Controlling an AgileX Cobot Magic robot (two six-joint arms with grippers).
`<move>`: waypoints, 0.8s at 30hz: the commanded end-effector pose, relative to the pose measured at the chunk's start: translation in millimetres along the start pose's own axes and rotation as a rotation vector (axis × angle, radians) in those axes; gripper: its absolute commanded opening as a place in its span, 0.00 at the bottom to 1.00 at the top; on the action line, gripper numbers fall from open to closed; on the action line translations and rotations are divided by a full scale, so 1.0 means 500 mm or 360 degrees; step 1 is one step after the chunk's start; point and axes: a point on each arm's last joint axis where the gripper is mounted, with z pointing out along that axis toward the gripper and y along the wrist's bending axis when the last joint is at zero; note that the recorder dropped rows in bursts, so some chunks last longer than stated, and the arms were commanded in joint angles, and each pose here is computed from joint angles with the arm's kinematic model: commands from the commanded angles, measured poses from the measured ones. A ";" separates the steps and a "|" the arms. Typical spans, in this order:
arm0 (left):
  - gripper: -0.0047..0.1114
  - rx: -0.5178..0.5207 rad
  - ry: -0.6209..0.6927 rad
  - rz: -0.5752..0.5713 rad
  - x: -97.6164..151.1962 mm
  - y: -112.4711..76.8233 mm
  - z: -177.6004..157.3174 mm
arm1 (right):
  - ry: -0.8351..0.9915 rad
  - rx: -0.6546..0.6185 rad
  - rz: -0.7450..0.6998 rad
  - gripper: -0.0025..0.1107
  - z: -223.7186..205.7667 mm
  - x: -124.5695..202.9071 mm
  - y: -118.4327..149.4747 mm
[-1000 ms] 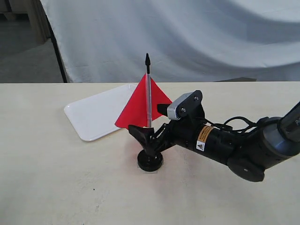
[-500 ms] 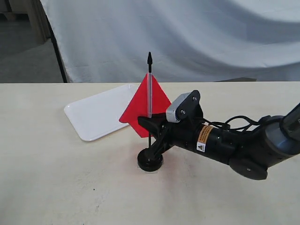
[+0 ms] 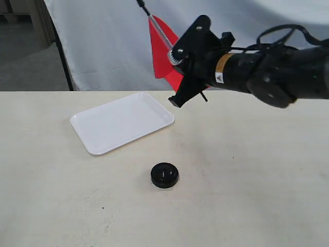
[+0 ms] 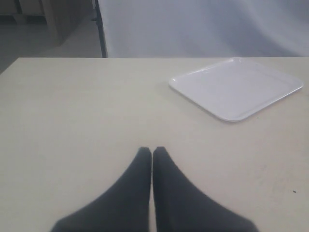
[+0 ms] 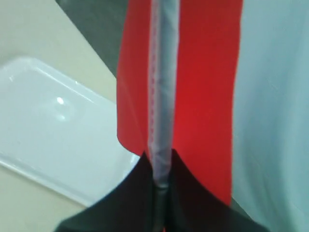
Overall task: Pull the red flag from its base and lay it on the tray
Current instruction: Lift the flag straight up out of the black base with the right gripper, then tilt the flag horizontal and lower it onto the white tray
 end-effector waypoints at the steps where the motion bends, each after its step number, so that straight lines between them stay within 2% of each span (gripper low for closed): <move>1: 0.05 0.0007 -0.0004 -0.0010 0.000 -0.001 0.000 | 0.0355 -0.0057 -0.0408 0.02 0.077 -0.006 0.017; 2: 0.05 0.0007 -0.0004 -0.0010 0.000 -0.001 0.000 | 0.0411 -0.0090 -0.0550 0.02 0.111 -0.008 0.028; 7: 0.05 0.0007 -0.0004 -0.0010 0.000 -0.001 0.000 | 0.0401 -0.0141 -0.0843 0.02 0.192 0.001 0.070; 15: 0.05 0.0007 -0.0004 -0.0010 0.000 -0.001 0.000 | 0.0425 -0.0222 -0.0968 0.02 0.282 0.023 0.151; 21: 0.05 0.0007 -0.0004 -0.0010 0.000 -0.001 0.000 | 0.0377 -0.0258 -0.1004 0.02 0.311 0.028 0.192; 24: 0.05 0.0007 -0.0004 -0.0010 0.000 -0.001 0.000 | 0.0337 -0.0288 -0.1121 0.02 0.322 0.036 0.214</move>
